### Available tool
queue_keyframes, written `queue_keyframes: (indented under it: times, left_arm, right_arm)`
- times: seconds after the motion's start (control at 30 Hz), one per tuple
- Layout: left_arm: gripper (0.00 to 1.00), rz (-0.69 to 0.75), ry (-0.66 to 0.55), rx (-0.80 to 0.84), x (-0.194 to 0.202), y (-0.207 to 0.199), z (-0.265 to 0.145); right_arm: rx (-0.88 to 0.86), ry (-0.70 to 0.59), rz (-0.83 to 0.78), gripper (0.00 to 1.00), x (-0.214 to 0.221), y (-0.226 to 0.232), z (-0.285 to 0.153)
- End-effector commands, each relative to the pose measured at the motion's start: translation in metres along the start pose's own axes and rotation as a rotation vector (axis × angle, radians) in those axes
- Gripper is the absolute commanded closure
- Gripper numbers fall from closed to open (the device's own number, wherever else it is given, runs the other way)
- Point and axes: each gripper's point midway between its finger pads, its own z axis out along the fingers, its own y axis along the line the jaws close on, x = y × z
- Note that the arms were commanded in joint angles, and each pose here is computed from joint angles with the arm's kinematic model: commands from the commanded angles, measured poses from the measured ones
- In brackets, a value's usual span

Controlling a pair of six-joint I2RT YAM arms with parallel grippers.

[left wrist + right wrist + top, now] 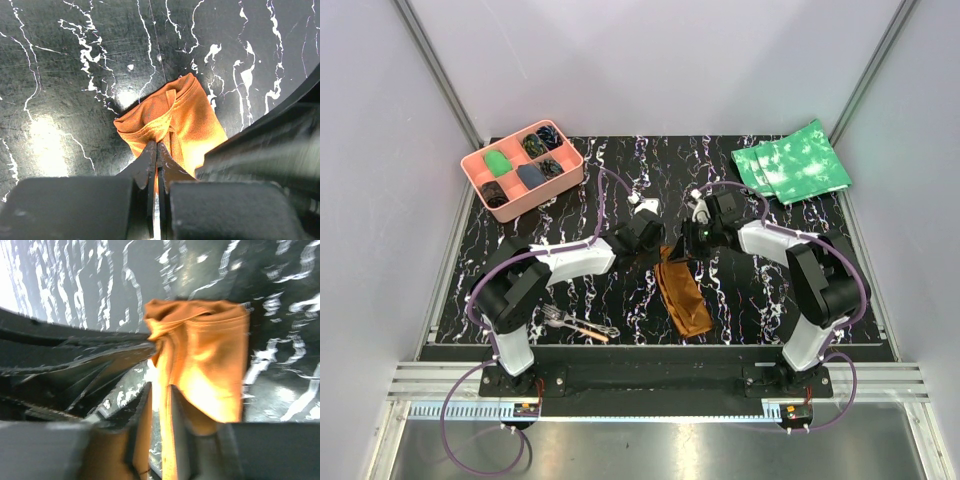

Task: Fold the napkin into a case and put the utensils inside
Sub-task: Grasp the top corner of the smaller rectangle folded napkin from the folded napkin.

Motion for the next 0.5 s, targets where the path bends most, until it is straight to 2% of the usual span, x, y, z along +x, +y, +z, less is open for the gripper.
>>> queue_keyframes:
  times: [0.0,0.1,0.47]
  left_arm:
    - [1.00,-0.017,-0.051,0.059,-0.017,-0.014,-0.011]
    - [1.00,-0.014,-0.051,0.060,-0.017,-0.015,-0.011]
    - [1.00,-0.016,-0.051,0.072,-0.017,-0.017,-0.012]
  right_arm:
    - [0.035,-0.065,0.015,0.86,-0.025,-0.009,-0.006]
    - [0.044,-0.066,0.009,0.93,-0.032,-0.013,0.000]
    - [-0.018,-0.030,0.039,0.97,-0.039,-0.015,0.027]
